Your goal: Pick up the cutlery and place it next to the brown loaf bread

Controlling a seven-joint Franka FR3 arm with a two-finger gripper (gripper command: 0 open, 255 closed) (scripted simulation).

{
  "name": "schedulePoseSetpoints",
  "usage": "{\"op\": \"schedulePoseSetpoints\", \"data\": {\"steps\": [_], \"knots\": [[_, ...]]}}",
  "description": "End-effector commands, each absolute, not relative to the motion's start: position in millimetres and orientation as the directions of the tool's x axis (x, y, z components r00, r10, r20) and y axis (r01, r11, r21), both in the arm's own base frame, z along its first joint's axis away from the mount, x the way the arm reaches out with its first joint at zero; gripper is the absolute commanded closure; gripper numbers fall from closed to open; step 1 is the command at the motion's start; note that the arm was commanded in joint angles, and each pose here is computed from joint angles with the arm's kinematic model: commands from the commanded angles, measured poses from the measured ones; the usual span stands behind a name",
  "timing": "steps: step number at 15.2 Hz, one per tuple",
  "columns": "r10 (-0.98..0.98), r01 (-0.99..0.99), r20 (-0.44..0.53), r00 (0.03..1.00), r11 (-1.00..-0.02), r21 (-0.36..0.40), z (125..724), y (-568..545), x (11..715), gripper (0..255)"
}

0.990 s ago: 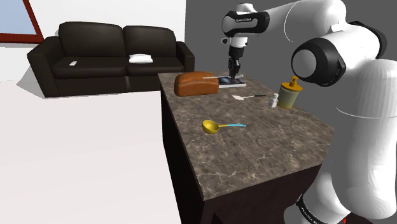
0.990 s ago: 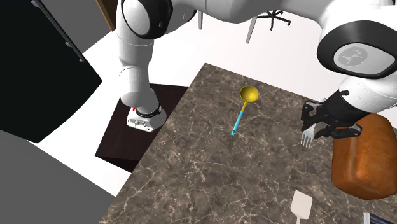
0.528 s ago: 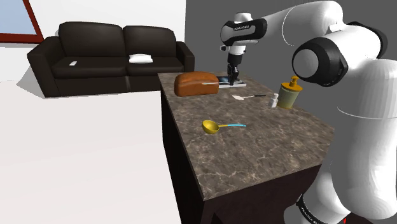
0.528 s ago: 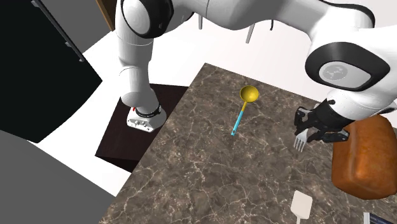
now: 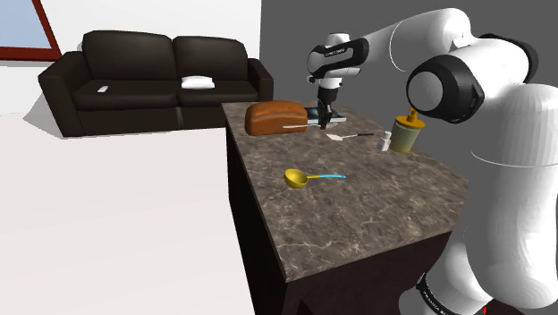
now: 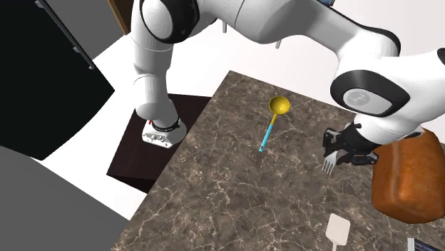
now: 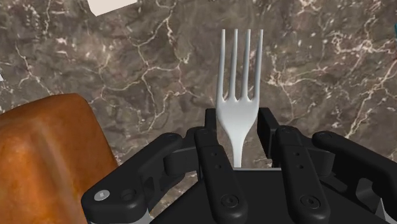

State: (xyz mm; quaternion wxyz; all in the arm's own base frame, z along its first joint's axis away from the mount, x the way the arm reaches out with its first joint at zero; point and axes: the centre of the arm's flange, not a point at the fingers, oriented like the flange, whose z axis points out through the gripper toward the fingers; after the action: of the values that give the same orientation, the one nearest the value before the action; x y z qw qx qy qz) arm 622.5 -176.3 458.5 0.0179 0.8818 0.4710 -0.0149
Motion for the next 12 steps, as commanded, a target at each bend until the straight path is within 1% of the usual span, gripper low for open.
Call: {"op": "schedulePoseSetpoints", "data": {"steps": [1, 12], "knots": [[0.830, 0.831, -0.043, 0.556, -0.556, 0.018, 447, -177, 622, 255], [0.830, 0.831, -0.043, 0.556, -0.556, 0.018, 389, -177, 622, 255]]}}
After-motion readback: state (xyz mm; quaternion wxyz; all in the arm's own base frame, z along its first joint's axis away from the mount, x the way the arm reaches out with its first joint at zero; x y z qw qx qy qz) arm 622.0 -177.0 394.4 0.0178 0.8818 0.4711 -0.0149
